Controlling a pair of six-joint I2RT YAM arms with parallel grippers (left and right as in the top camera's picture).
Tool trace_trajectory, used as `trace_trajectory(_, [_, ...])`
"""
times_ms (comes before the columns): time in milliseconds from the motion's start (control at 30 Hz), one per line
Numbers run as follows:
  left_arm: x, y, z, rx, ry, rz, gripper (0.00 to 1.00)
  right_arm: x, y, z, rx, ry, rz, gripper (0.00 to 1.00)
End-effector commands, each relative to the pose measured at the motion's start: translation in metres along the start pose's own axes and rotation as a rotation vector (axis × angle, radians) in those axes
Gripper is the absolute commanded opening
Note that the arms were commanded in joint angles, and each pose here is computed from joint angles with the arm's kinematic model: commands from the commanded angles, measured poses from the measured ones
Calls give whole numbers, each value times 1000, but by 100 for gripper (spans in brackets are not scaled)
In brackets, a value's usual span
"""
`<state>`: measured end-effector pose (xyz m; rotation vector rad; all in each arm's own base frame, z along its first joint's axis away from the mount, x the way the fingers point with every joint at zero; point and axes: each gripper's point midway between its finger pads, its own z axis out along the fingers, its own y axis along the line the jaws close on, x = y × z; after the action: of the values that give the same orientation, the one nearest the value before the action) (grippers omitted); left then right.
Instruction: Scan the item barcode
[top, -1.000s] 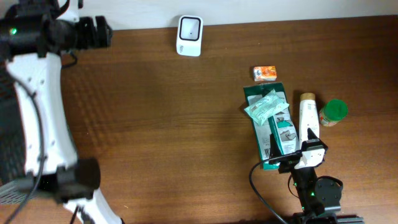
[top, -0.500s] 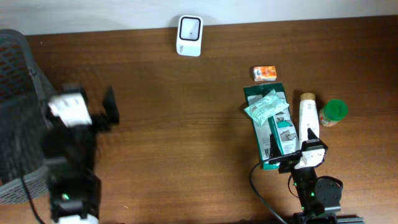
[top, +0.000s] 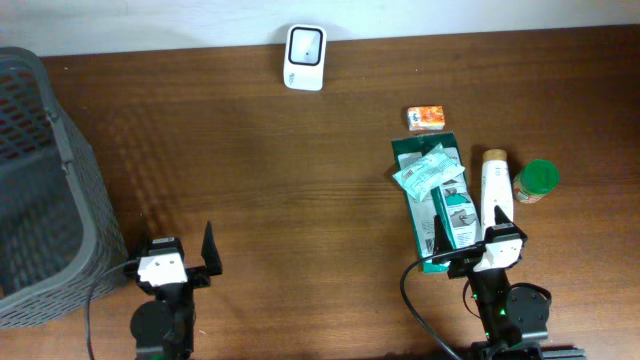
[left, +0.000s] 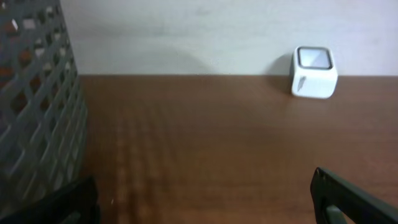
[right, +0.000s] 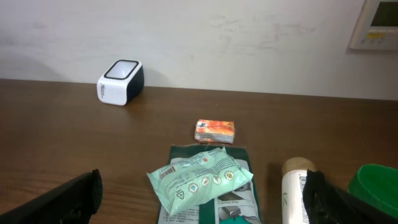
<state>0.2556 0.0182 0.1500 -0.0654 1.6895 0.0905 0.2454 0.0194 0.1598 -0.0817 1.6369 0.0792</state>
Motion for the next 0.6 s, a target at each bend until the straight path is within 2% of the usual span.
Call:
trace_trajectory(0, [9,7,-7,-39,26,13,99,2,1,0,-5,2,0,98])
trace_trajectory(133, [-9,7,-12,-36,-57,10,99,2,1,0,-5,2,0,98])
trace_trajectory(567, [-8,7,-11,-36,-52,11,99,2,1,0,-5,2,0,98])
